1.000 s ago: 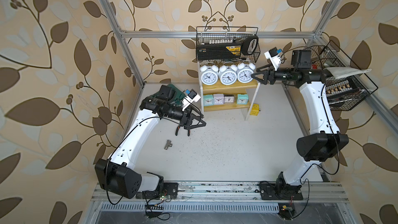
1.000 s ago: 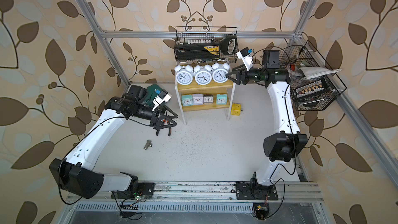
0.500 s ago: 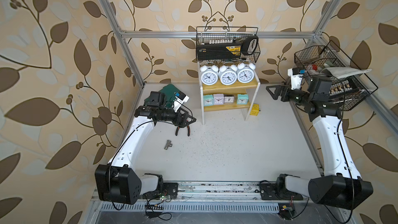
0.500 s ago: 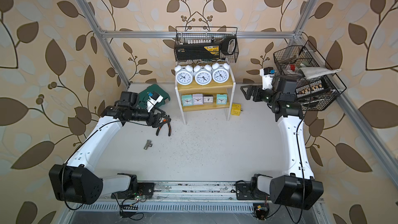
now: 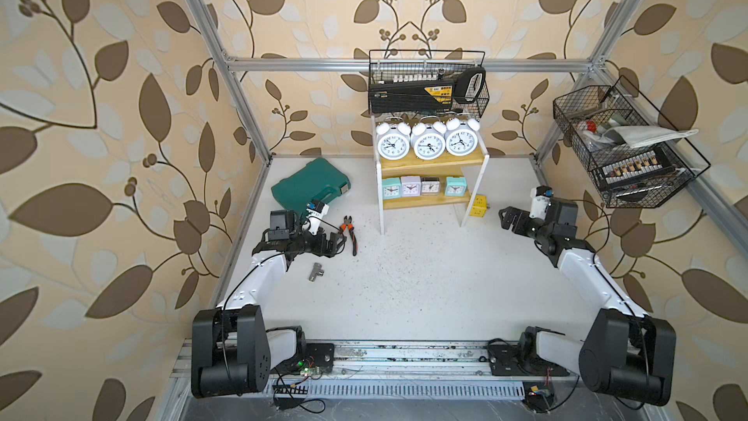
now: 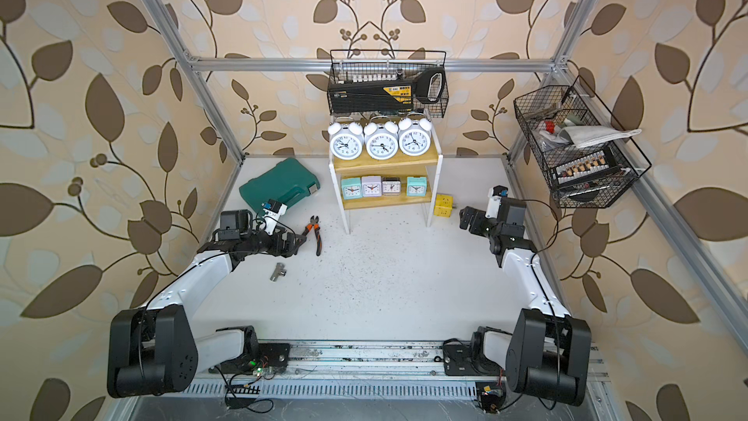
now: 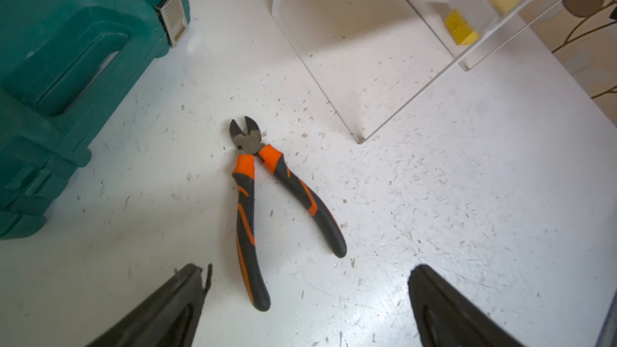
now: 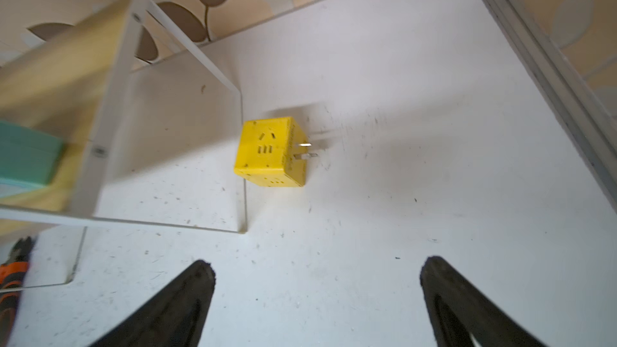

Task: Place the alarm clocks on the shelf by style
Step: Reset both arms

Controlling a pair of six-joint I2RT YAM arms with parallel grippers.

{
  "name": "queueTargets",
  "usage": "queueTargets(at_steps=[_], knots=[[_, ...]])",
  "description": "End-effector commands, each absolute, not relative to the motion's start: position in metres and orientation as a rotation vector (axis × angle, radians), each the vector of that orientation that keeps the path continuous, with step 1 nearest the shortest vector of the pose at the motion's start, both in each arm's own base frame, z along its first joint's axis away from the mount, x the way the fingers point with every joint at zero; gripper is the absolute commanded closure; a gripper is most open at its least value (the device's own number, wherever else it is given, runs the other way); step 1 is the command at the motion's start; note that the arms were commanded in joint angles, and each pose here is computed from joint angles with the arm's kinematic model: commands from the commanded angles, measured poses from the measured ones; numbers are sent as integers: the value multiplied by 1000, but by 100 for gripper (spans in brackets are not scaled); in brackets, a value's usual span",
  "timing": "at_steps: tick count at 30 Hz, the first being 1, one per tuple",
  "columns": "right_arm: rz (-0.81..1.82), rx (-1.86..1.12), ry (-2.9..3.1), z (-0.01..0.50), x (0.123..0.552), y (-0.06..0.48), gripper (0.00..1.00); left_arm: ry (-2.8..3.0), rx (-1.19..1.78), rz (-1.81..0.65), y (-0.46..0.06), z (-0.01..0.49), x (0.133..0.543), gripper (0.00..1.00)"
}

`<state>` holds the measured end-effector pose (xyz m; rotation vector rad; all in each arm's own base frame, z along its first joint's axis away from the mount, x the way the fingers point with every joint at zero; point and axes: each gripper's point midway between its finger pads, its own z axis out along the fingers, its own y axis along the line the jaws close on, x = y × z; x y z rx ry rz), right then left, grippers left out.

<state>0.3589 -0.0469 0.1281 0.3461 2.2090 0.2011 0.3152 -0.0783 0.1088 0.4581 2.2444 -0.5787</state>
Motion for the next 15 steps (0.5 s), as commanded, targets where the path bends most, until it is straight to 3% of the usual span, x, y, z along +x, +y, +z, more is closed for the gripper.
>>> queueTargets(at_steps=[1, 7, 15], knots=[[114, 320, 2080, 129, 371, -60, 1, 2114, 398, -491, -61, 120, 344, 1], [24, 327, 2047, 98, 371, -72, 1, 2047, 333, -495, -52, 107, 351, 1], [19, 250, 1964, 111, 373, -64, 1, 1955, 289, -413, -39, 115, 354, 1]])
